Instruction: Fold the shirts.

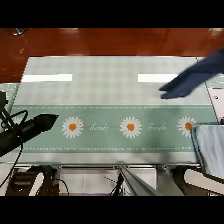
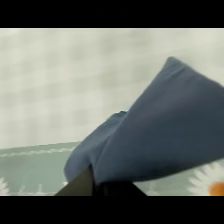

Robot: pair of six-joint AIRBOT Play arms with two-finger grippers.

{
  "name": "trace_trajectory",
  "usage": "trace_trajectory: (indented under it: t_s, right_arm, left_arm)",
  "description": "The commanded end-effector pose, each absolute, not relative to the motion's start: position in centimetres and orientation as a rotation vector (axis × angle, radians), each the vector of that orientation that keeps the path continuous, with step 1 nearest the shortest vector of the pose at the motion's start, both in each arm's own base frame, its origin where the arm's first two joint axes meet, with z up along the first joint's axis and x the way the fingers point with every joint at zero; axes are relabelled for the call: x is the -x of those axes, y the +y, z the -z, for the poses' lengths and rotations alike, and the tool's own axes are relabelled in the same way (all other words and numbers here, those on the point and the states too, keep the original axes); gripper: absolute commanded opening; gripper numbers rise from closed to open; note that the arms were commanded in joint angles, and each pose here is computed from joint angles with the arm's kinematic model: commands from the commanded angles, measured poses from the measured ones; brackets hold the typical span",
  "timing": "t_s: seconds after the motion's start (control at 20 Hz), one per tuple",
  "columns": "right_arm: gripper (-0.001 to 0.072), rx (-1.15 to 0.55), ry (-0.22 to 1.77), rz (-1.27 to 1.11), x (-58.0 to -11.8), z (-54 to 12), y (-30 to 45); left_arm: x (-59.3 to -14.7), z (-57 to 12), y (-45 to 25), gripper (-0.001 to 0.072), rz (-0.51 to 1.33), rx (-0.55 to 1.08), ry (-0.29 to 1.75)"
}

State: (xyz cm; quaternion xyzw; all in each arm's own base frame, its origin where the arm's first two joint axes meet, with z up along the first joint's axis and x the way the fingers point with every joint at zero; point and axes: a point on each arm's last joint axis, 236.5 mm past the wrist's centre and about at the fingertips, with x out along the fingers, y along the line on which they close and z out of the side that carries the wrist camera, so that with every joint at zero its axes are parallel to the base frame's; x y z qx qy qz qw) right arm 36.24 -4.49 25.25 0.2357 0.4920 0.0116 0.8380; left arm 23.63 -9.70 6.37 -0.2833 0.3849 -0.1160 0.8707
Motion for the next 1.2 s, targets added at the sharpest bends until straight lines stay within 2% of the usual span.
trace_trajectory:
  t_s: [0.0,0.25,0.55,0.6,0.65,0.7,0.9,0.95,1.0,1.05,1.15]
  right_arm:
    - [0.002,-0.567,1.062,0.251,-30.0,-24.6,-11.1]
    - [0.0021,-0.686,1.107,0.51,-20.9,-20.4,-13.8]
    - [0.0024,-0.728,1.21,1.072,-7.3,-15.7,-17.8]
    - [0.0122,-0.75,1.221,1.185,-5.0,-15.0,-17.9]
    - [0.0405,-0.766,1.229,1.27,-3.5,-14.4,-17.8]
    - [0.0641,-0.773,1.246,1.27,-3.3,-13.7,-17.5]
    - [0.0606,-0.748,1.169,1.103,-7.4,-13.1,-18.5]
    - [0.0508,-0.747,1.115,1.021,-9.7,-13.4,-18.5]
    - [0.0193,-0.771,1.033,0.878,-13.6,-14.0,-17.7]
    - [0.002,-0.785,0.927,0.685,-18.5,-15.2,-16.2]
    - [0.002,-0.857,0.674,0.322,-28.2,-19.9,-11.9]
  left_arm:
    - [-23.6,-6.4,-9.7,0.0017,0.242,0.592,0.803]
    - [-23.6,-6.4,-9.7,0.0018,0.257,0.556,0.797]
    - [-23.6,-6.5,-9.8,0.0018,0.261,0.564,0.796]
    - [-23.6,-6.6,-10.0,0.0018,0.266,0.573,0.796]
    - [-23.6,-6.7,-10.2,0.0018,0.276,0.588,0.794]
    - [-23.6,-7.0,-10.5,0.0018,0.286,0.604,0.793]
    - [-24.4,-7.5,-10.5,0.0017,0.297,0.589,0.764]
    - [-25.0,-8.0,-10.4,0.0017,0.302,0.564,0.755]
    - [-25.9,-8.7,-10.4,0.0017,0.316,0.525,0.752]
    - [-27.0,-9.7,-10.5,0.0016,0.323,0.532,0.753]
    - [-30.1,-12.9,-12.0,0.0015,0.417,0.497,0.736]
